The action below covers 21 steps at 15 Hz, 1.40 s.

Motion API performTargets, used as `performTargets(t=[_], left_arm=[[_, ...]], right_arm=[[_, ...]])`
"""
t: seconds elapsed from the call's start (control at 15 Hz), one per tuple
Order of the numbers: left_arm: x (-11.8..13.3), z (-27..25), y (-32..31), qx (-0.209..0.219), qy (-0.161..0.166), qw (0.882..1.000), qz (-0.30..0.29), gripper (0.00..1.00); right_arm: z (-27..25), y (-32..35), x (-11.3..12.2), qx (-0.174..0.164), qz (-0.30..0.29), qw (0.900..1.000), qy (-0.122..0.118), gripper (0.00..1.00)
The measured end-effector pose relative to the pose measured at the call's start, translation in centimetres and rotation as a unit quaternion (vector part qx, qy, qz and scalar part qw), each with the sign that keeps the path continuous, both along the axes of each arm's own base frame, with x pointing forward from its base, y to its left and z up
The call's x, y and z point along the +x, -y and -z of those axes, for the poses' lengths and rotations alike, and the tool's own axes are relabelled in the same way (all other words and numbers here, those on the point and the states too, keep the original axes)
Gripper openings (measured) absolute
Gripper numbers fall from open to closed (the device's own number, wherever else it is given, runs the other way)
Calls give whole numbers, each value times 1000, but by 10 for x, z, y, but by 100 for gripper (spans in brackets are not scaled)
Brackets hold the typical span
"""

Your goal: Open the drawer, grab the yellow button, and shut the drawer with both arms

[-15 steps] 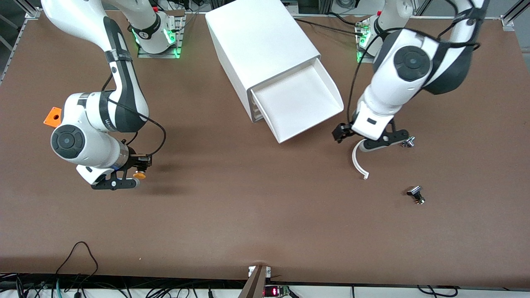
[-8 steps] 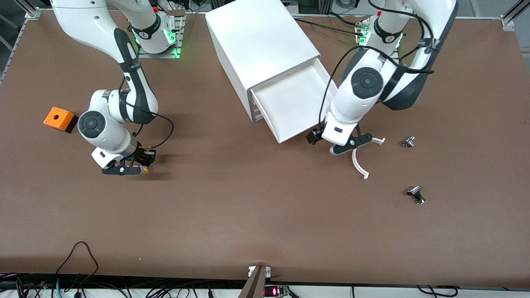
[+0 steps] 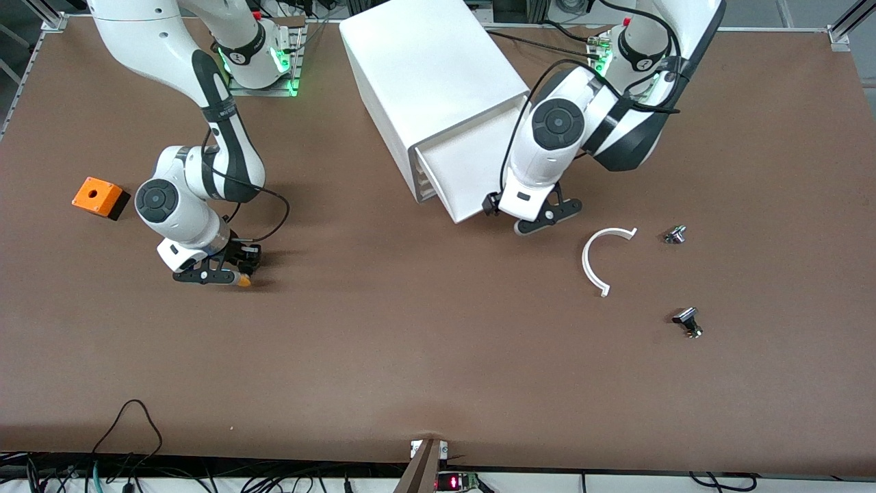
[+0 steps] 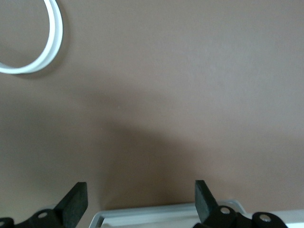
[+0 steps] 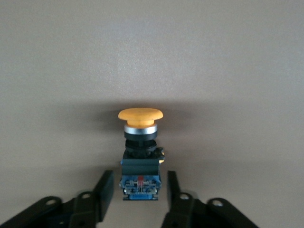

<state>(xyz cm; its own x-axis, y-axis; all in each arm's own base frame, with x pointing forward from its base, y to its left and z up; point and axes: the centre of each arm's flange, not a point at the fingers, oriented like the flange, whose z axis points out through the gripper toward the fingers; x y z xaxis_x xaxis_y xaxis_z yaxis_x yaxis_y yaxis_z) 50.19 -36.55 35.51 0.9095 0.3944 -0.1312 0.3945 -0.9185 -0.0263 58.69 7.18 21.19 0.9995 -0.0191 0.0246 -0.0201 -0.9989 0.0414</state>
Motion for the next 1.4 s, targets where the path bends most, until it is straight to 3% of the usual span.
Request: performTargets(t=[0.27,0.33,0.67,1.07,1.27,1.4], left_arm=[[-27,-1,27,-3,-22,999,25,100],[-33,-1,33,-7,-31,999,27,100],[-58,7,53,-23,-84,996,30,100],[-71,13,65,-35,-112,993,32,100],[-81,17,70,-53,-160,986,14,100],[-79,21,67,-56,-174,983,6,100]], right_arm=[[-24,-5,15,8,-2,1000,27,95],[-34,-6,19,11,-2,999,37,100],[-92,-8,30,31,-1,997,72,100],[-171,-9,27,66,11,996,66,100],[-198,-7,18,78,9,996,47,100],[-222,-1,14,84,7,996,26,100]])
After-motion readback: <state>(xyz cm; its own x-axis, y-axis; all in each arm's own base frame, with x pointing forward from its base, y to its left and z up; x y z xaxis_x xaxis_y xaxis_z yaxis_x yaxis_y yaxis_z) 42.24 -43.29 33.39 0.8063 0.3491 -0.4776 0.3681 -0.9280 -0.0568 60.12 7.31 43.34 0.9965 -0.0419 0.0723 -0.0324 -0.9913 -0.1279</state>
